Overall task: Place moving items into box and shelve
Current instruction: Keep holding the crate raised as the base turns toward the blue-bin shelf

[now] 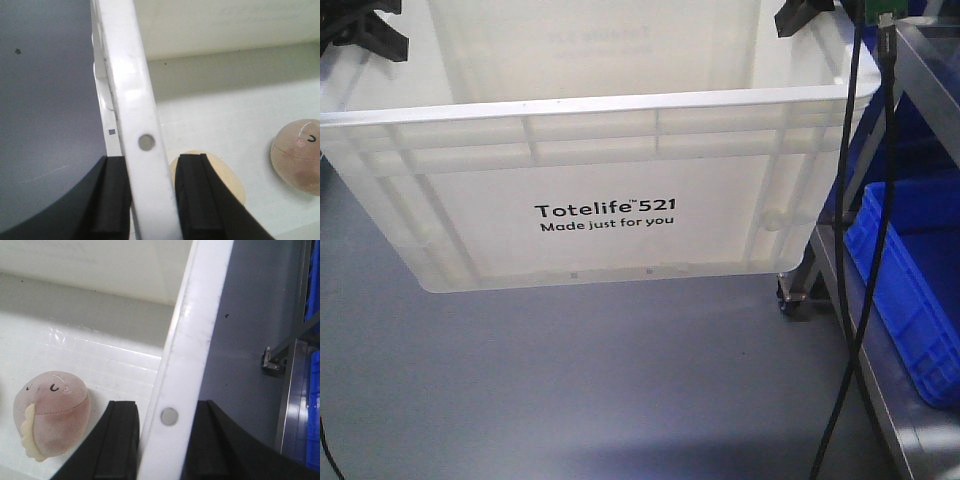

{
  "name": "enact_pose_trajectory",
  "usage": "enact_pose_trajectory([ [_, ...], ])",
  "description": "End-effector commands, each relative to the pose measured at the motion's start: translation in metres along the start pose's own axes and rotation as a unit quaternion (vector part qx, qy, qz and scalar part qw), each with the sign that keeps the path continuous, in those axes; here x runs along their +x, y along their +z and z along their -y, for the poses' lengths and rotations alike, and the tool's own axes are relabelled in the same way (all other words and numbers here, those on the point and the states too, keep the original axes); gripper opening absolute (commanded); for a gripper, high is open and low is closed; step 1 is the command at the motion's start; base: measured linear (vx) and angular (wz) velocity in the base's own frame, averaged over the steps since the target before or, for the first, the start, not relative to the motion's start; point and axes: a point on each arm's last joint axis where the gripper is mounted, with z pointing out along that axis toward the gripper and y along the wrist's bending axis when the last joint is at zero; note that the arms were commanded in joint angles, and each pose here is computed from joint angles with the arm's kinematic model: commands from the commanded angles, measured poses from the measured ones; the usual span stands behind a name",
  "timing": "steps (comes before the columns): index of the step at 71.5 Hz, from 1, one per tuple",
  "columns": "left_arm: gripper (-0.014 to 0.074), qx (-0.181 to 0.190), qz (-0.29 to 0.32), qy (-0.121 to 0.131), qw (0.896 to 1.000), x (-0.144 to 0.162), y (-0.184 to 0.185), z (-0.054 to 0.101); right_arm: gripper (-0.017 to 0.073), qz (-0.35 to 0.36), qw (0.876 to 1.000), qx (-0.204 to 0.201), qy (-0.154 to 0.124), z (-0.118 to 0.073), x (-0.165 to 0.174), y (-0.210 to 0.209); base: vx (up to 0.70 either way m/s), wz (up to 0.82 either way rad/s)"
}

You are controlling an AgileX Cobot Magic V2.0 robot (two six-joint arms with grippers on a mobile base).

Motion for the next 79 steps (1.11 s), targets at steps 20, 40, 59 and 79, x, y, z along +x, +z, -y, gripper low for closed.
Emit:
enact_pose_trajectory([
  [20, -0.0017, 0.108, 0.104, -0.023, 0.988, -0.0149, -0.0346, 0.0331, -0.001, 0.094, 0.992, -0.084, -0.014, -0.0277, -0.0087, -0.0437, 0.47, 0.02],
  [40, -0.0017, 0.108, 0.104, -0.023, 0.988, -0.0149, -0.0346, 0.0331, -0.001, 0.094, 0.992, -0.084, -0.014, -0.0277, -0.0087, -0.0437, 0.5, 0.0],
  [59, -0.0017, 0.108, 0.104, -0.023, 0.988, -0.0149, -0.0346, 0.0331, -0.001, 0.094, 0.992, -0.084, -0.014, -0.0277, -0.0087, -0.0437, 0.5, 0.01],
  [79, -0.0017, 0.108, 0.104, -0.023, 0.988, -0.0149, -0.0346, 0.0331, -0.001, 0.095, 0.992, -0.084, -0.014, -0.0277, -0.0088, -0.0437, 0.5, 0.04],
])
